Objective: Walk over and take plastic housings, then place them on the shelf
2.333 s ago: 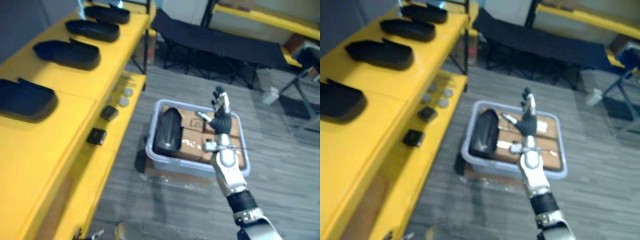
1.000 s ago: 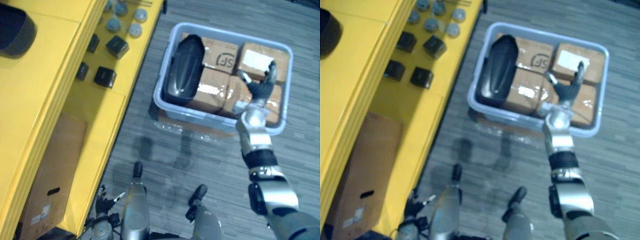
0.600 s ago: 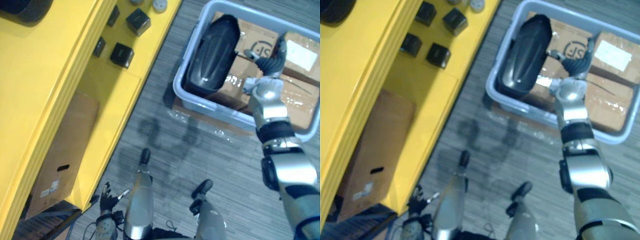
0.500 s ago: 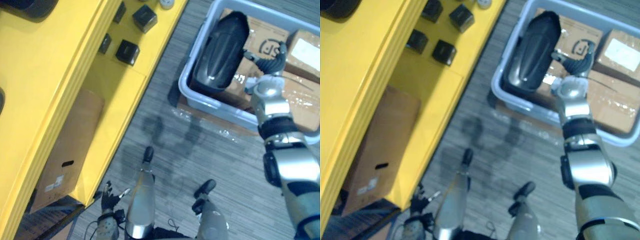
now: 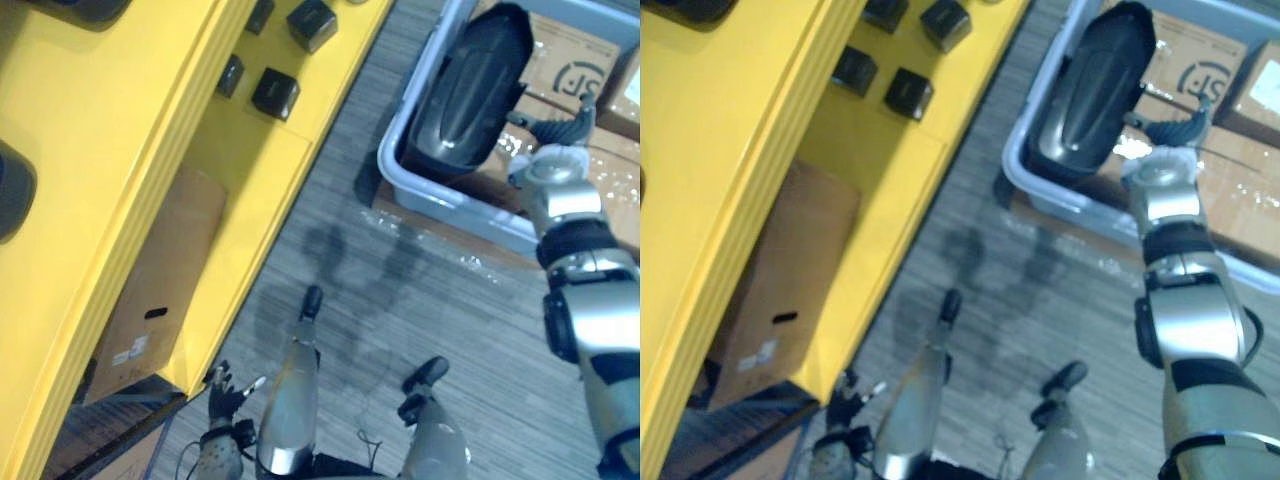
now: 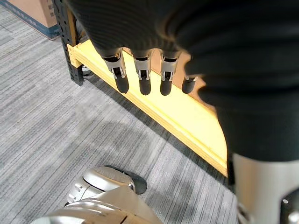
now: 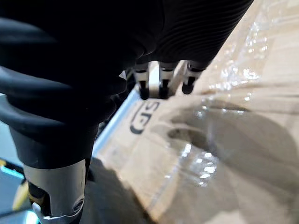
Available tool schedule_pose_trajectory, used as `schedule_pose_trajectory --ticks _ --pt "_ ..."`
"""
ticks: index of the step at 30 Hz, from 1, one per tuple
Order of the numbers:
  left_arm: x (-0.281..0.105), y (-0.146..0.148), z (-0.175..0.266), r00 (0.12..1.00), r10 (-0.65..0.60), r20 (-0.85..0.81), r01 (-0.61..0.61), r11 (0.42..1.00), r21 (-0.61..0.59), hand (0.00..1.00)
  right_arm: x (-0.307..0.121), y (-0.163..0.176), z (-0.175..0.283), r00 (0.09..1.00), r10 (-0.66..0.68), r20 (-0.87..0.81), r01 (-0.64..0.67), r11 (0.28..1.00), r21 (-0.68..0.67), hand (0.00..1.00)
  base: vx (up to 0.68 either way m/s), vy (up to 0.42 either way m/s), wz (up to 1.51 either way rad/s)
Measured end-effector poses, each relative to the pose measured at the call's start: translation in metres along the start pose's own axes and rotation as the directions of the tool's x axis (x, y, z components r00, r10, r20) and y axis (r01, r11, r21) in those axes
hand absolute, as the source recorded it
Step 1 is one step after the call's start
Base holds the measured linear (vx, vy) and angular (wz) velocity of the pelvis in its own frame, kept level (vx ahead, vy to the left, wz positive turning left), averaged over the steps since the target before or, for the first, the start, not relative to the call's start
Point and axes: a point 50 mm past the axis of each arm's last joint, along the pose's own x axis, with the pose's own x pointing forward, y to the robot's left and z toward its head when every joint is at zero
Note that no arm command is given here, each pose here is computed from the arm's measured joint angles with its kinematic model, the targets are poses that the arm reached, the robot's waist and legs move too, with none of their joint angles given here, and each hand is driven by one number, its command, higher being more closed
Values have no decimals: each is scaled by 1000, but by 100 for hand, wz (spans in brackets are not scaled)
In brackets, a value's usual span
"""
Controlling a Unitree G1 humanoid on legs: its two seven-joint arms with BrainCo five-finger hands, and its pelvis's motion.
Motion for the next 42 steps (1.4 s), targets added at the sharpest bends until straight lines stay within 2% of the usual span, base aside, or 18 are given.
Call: schedule_pose_trajectory --ticks 5,6,7,8,12,14,16,22,26,29,32,36,42 --pt "0 0 0 1000 -3 1 3 1000 -1 0 2 -1 -2 999 43 -9 -44 990 -133 0 4 5 6" --pt "0 -1 0 1000 -6 0 6 1000 0 0 4 -6 -2 999 47 -4 -47 985 -168 100 1 7 19" --pt "-1 -2 -1 1000 -14 -7 13 1000 -8 0 7 -15 3 999 46 26 -37 956 -291 100 6 10 16" --pt "-1 -2 -1 1000 -14 -8 14 1000 -10 0 9 -20 8 998 46 39 -31 942 -334 100 14 11 8" --pt "-1 -2 -1 1000 -15 -9 15 1000 -11 0 10 -23 12 997 61 43 -37 906 -422 100 0 0 0" --pt "-1 -3 0 1000 -19 -5 19 1000 -14 0 11 -25 9 997 71 33 -40 821 -569 100 0 0 0" --pt "-1 -4 1 1000 -23 -1 23 1000 -15 0 12 -27 6 998 66 19 -39 774 -632 100 0 0 0" --pt "-2 -10 2 998 -62 4 62 998 -6 0 16 -42 12 999 1 45 33 670 -742 100 -10 10 9" --pt "-2 -10 5 997 -70 20 71 997 -5 0 16 -46 15 998 -20 62 60 630 -775 100 -18 7 3" --pt "-2 -17 18 990 -110 82 113 993 -33 0 18 -53 15 997 -44 64 77 637 -767 100 -41 7 -1" --pt "-2 -27 34 976 -158 150 174 980 -96 0 18 -56 17 994 -56 90 104 684 -722 100 -34 9 -5" --pt "-8 -53 66 918 -280 280 336 924 -180 0 19 -60 17 985 -91 149 166 748 -642 100 -27 2 -12" --pt "-13 -72 109 842 -320 433 445 867 -224 0 17 -57 -1 973 -148 177 223 804 -552 100 -7 -23 -10"
